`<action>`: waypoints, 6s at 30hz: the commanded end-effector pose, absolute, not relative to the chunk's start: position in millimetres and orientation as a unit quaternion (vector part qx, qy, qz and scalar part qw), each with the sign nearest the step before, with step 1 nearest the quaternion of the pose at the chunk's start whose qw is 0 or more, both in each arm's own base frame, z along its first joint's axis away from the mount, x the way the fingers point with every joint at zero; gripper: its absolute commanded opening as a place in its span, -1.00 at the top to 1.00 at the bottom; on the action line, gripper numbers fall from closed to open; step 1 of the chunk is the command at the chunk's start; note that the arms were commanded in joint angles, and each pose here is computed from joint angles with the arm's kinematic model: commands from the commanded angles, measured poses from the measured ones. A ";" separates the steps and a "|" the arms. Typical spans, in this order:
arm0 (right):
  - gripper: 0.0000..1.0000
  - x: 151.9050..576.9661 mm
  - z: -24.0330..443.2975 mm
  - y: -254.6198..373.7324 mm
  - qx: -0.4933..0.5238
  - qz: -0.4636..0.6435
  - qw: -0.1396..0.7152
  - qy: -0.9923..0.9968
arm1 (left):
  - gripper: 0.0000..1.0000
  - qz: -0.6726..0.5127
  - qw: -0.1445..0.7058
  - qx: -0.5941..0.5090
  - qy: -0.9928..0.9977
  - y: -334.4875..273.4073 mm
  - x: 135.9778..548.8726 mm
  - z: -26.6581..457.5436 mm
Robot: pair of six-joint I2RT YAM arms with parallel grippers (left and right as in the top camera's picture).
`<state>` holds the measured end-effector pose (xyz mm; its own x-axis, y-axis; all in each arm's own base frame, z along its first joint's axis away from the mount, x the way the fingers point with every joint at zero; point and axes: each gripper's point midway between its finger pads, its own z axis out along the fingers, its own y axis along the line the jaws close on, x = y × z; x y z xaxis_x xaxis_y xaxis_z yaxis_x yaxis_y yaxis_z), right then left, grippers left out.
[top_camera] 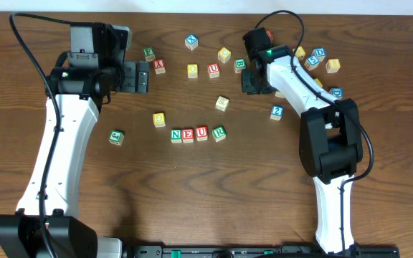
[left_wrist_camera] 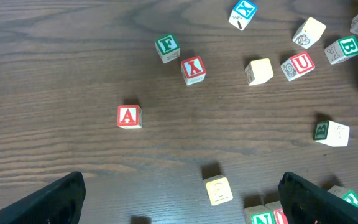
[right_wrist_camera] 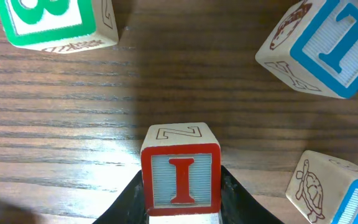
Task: Spell out NEURIPS
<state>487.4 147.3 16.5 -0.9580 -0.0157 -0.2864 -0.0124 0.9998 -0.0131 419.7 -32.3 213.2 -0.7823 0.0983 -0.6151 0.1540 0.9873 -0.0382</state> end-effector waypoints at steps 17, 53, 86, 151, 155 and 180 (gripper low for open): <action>0.61 491.4 21.4 146.9 -0.011 -0.002 0.151 0.988 | -0.95 -0.043 0.337 0.072 0.938 -32.0 423.3 225.2; 0.97 435.3 139.2 206.1 -0.065 0.011 0.205 0.977 | -0.96 -0.043 0.337 0.072 0.938 -32.0 423.3 225.3; 0.67 311.7 80.1 194.2 -0.046 0.046 0.201 0.977 | -0.96 -0.043 0.337 0.072 0.938 -32.0 423.3 225.3; 0.52 319.6 28.4 220.2 -0.102 0.069 0.164 0.979 | -0.96 -0.043 0.337 0.072 0.938 -32.0 423.3 225.3; 0.53 318.3 28.3 222.3 -0.100 0.075 0.161 0.979 | -0.96 -0.043 0.337 0.072 0.938 -32.0 423.3 225.2; 0.54 308.4 28.7 237.4 -0.111 0.103 0.147 0.977 | -0.95 -0.043 0.337 0.072 0.938 -32.0 423.3 225.3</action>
